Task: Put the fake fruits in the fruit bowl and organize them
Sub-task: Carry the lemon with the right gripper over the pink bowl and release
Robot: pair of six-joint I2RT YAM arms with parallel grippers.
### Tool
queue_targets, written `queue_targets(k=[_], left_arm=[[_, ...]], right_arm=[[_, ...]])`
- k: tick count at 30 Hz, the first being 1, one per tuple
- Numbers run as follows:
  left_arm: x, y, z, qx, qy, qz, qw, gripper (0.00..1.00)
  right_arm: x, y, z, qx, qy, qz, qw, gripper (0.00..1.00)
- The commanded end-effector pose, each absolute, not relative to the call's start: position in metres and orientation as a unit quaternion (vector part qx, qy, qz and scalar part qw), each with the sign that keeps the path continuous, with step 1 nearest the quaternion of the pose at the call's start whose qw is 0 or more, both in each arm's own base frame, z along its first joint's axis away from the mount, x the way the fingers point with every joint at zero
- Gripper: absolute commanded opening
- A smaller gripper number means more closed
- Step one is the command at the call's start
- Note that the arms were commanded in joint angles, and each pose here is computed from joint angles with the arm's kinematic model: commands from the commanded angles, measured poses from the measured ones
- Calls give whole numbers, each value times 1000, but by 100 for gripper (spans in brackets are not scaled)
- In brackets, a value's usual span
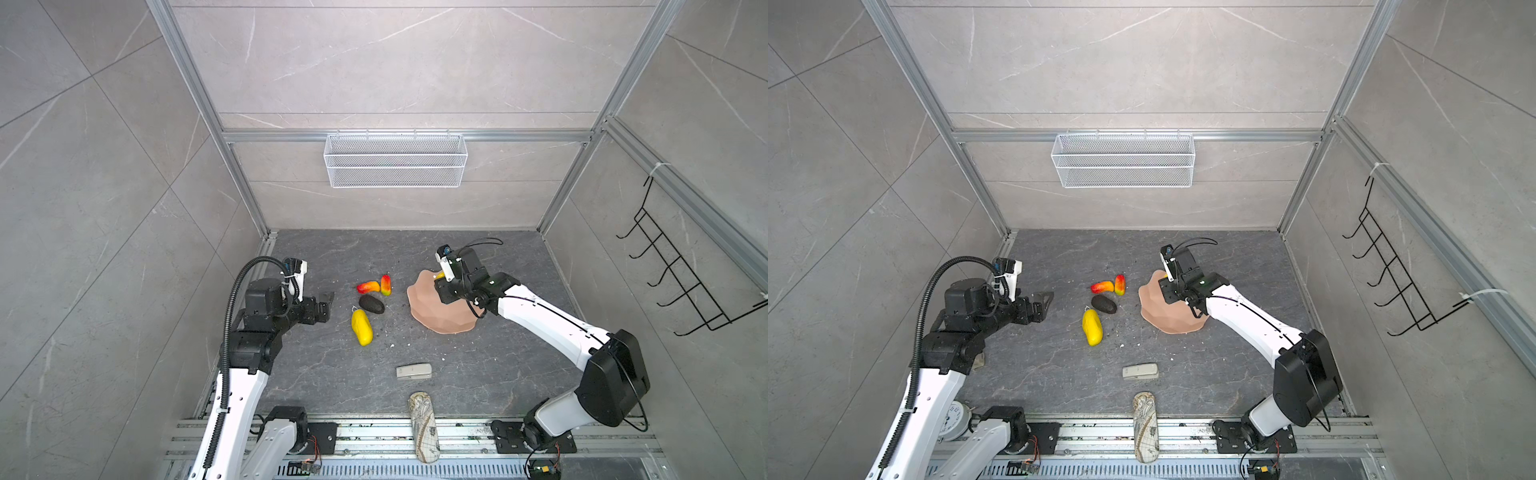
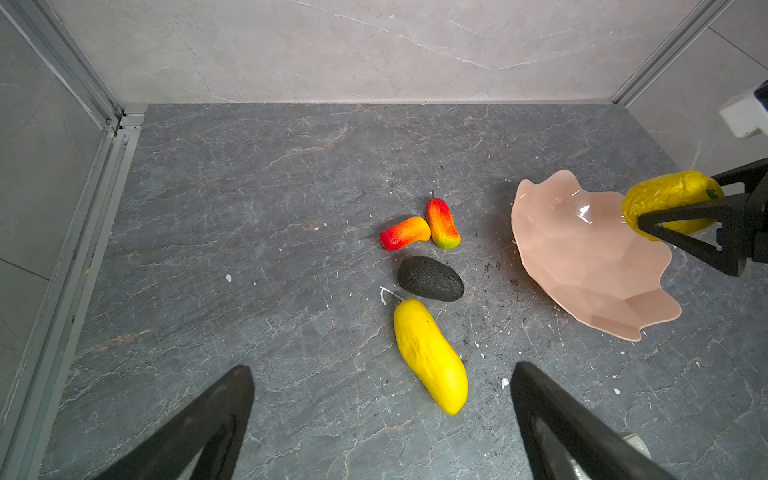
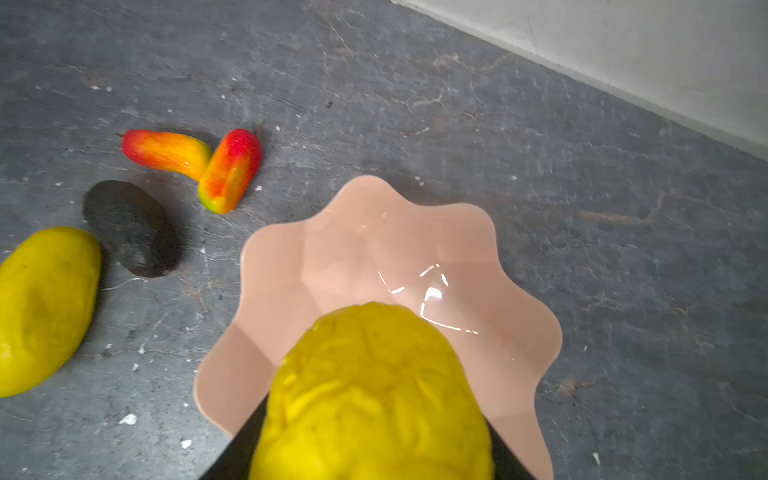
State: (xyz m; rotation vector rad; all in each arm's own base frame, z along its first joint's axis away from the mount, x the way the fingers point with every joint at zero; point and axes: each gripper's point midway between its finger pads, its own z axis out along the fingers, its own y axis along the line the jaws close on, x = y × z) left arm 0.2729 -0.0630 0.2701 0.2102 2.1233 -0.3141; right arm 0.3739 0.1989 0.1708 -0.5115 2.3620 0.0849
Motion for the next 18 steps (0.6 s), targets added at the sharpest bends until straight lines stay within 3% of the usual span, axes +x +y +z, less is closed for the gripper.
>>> queue_targets(k=[1, 18], left_arm=[[270, -63, 274, 95, 863, -122, 482, 100], [271, -62, 273, 96, 863, -119, 482, 100]], right_arm=[[380, 189, 152, -182, 921, 24, 344, 22], [415, 182, 81, -132, 946, 32, 294, 23]])
